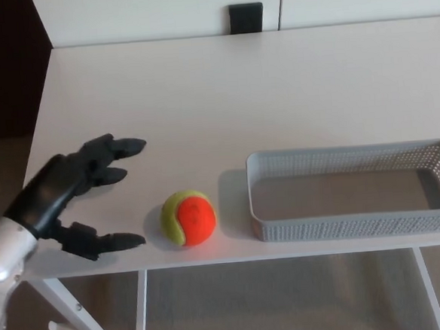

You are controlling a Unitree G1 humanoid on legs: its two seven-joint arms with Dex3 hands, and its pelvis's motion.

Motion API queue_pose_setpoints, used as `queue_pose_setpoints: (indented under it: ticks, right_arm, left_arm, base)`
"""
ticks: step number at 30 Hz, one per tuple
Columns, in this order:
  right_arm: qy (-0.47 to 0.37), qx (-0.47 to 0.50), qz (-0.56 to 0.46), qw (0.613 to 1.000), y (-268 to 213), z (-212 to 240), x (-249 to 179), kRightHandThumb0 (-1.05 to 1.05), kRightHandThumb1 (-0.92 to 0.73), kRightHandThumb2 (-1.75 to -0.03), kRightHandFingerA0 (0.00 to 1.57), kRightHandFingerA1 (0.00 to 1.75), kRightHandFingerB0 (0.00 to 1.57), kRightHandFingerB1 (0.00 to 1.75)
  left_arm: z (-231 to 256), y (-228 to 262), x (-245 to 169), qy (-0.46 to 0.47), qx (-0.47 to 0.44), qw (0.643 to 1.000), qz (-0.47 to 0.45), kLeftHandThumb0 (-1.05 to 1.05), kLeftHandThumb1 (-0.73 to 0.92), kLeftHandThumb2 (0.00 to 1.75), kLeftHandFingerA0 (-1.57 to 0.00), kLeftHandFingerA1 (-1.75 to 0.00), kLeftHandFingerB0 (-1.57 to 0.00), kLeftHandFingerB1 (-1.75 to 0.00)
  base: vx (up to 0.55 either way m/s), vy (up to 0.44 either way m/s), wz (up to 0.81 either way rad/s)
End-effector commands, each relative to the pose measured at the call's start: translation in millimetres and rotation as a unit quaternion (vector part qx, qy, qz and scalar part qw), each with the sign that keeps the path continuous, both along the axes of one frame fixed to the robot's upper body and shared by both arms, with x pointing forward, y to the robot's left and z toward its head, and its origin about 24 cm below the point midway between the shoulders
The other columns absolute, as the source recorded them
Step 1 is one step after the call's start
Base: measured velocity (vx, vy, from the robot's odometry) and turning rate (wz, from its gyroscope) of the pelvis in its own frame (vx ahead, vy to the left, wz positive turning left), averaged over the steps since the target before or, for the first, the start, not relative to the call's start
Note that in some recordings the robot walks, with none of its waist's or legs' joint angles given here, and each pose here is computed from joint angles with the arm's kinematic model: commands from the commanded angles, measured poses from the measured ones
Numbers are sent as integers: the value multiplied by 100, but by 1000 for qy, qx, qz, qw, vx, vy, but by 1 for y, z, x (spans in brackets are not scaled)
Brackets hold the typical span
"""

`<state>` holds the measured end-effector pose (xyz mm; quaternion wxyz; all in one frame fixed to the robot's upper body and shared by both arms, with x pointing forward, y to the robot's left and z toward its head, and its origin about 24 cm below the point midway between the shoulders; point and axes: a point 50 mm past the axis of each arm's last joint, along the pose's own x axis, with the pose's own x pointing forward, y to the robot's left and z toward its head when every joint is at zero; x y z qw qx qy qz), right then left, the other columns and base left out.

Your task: The robot walk towards a table in front and uses its left hand to pickup a tennis ball on the left side and put it in a container on the right hand side

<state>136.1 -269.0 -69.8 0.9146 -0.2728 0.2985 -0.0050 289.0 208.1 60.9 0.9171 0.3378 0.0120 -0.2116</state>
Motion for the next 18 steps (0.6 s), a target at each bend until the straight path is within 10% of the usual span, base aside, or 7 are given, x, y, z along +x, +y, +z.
queue_pose_setpoints:
  ticks: [1, 8, 9, 10, 18]
  right_arm:
    - [2, -15, 2, 1000, -5, 2, 2, -11, -54, -54, 54, 59, 33, 48]
    - [3, -17, 1, 1000, -5, 2, 3, -12, -53, -54, 55, 60, 33, 48]
    - [2, -18, 2, 1000, -5, 2, 4, -11, -53, -54, 56, 60, 34, 48]
    - [2, -19, 2, 1000, -5, 1, 4, -13, -53, -54, 55, 60, 34, 48]
    - [0, -20, 4, 1000, -4, 4, 6, -11, -53, -54, 56, 59, 34, 48]
  left_arm:
    - [-3, -8, -1, 5, 35, 999, -25, -32, -11, 66, 0, -50, 0, -48]
    - [-8, -14, -2, 22, 43, 999, -24, -32, -10, 67, 0, -49, 0, -47]
    - [-10, -14, -2, 25, 44, 998, -23, -84, 35, 53, -14, -27, -17, -29]
    - [-12, -15, -2, 27, 45, 998, -23, -32, -10, 68, 0, -49, 0, -47]
    - [-17, -20, -1, 22, 52, 998, -24, -32, -8, 69, 0, -48, -1, -48]
  base:
    - [0, 0, 0]
    - [0, 0, 0]
    - [0, 0, 0]
    - [0, 0, 0]
    - [0, 0, 0]
